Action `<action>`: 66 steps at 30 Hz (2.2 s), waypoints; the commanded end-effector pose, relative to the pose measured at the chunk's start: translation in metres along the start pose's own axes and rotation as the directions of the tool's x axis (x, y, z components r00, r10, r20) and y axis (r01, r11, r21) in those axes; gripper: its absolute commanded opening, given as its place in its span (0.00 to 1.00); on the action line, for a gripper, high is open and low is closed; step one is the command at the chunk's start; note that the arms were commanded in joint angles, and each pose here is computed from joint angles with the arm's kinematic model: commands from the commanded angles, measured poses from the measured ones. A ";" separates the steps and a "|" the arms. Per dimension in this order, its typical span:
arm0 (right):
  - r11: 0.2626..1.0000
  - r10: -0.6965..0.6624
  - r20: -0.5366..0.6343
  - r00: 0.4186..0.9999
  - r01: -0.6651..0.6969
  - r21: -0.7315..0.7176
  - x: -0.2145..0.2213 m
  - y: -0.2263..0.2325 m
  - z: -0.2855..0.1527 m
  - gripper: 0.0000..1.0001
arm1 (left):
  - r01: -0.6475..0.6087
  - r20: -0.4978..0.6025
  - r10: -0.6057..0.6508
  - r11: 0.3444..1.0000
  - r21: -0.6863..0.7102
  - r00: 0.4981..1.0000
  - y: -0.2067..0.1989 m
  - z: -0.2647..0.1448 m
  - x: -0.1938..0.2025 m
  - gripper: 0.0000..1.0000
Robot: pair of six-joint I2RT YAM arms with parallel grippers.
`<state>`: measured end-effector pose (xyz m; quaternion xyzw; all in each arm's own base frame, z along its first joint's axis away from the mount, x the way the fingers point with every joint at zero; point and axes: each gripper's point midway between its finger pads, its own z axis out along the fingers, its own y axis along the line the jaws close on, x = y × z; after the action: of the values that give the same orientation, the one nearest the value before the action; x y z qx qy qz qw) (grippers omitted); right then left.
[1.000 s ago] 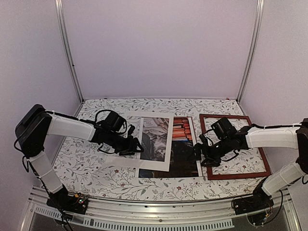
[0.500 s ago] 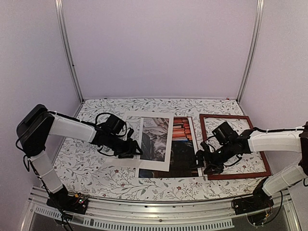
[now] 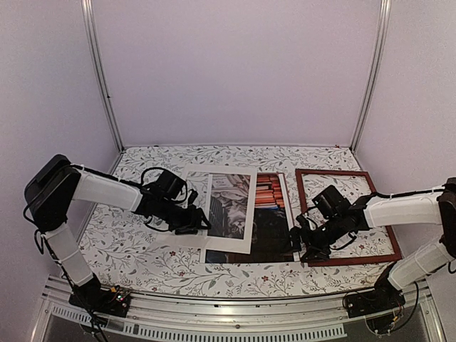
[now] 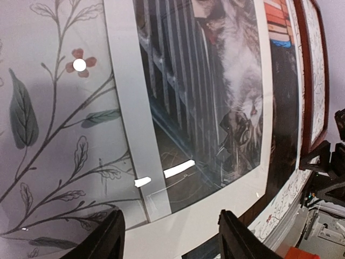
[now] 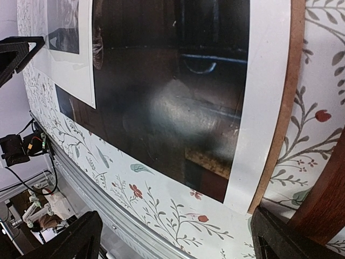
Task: Take the photo out of the frame
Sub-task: Pick up the photo from the backboard.
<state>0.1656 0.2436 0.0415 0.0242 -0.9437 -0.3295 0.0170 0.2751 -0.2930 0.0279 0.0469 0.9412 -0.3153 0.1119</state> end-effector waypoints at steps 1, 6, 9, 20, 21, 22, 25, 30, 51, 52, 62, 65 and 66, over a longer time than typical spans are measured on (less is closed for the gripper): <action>1.000 0.013 -0.016 1.000 -0.013 -0.005 0.003 -0.003 0.006 0.99 | 0.016 -0.024 -0.017 0.999 -0.031 1.000 0.011 0.008 0.012 0.62; 1.000 0.016 -0.025 1.000 -0.016 -0.016 0.003 -0.002 0.010 0.99 | 0.020 -0.025 -0.021 0.999 -0.032 0.999 0.013 0.008 0.014 0.62; 1.000 0.013 -0.025 1.000 -0.014 -0.021 0.002 0.000 0.009 0.99 | 0.022 -0.029 -0.023 0.999 -0.036 0.999 0.015 0.009 0.015 0.61; 1.000 0.009 0.000 1.000 -0.009 -0.017 0.000 0.008 -0.004 0.99 | 0.030 -0.033 -0.031 0.999 -0.035 0.999 0.017 0.012 0.018 0.61; 1.000 0.011 -0.001 1.000 -0.011 -0.018 0.000 0.008 -0.003 0.99 | 0.032 -0.035 -0.033 0.999 -0.036 0.999 0.018 0.012 0.018 0.61; 1.000 0.012 -0.001 1.000 -0.012 -0.019 0.000 0.008 -0.003 0.99 | 0.031 -0.037 -0.032 0.999 -0.036 0.999 0.018 0.013 0.018 0.61; 1.000 0.013 -0.002 1.000 -0.013 -0.018 0.000 0.008 -0.004 0.99 | 0.029 -0.036 -0.031 0.999 -0.036 0.999 0.018 0.013 0.018 0.61; 1.000 0.008 0.004 1.000 -0.008 -0.029 -0.002 0.013 -0.007 0.99 | 0.030 -0.039 -0.032 0.999 -0.035 0.999 0.018 0.014 0.018 0.61; 0.999 0.020 0.005 1.000 -0.020 -0.031 -0.003 0.009 0.000 0.99 | 0.030 -0.042 -0.032 0.999 -0.035 0.999 0.018 0.015 0.019 0.61; 0.999 0.022 0.003 1.000 -0.022 -0.034 -0.003 0.008 0.001 0.99 | 0.030 -0.042 -0.031 0.999 -0.035 0.999 0.018 0.015 0.019 0.61; 0.999 0.036 0.000 0.999 -0.036 -0.018 -0.001 0.000 0.006 0.99 | 0.031 -0.042 -0.032 0.999 -0.036 0.999 0.019 0.015 0.019 0.61; 0.999 0.038 0.000 0.999 -0.038 -0.014 0.000 -0.001 0.006 0.99 | 0.031 -0.042 -0.033 0.999 -0.036 0.999 0.019 0.014 0.019 0.61; 0.999 0.041 -0.001 0.999 -0.041 -0.009 0.000 -0.002 0.006 0.99 | 0.031 -0.042 -0.033 0.999 -0.036 0.999 0.019 0.014 0.019 0.61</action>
<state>0.1699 0.2498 0.0437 0.0098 -0.9389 -0.3435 0.0172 0.2783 -0.2965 0.0273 0.0428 0.9355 -0.3287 0.1223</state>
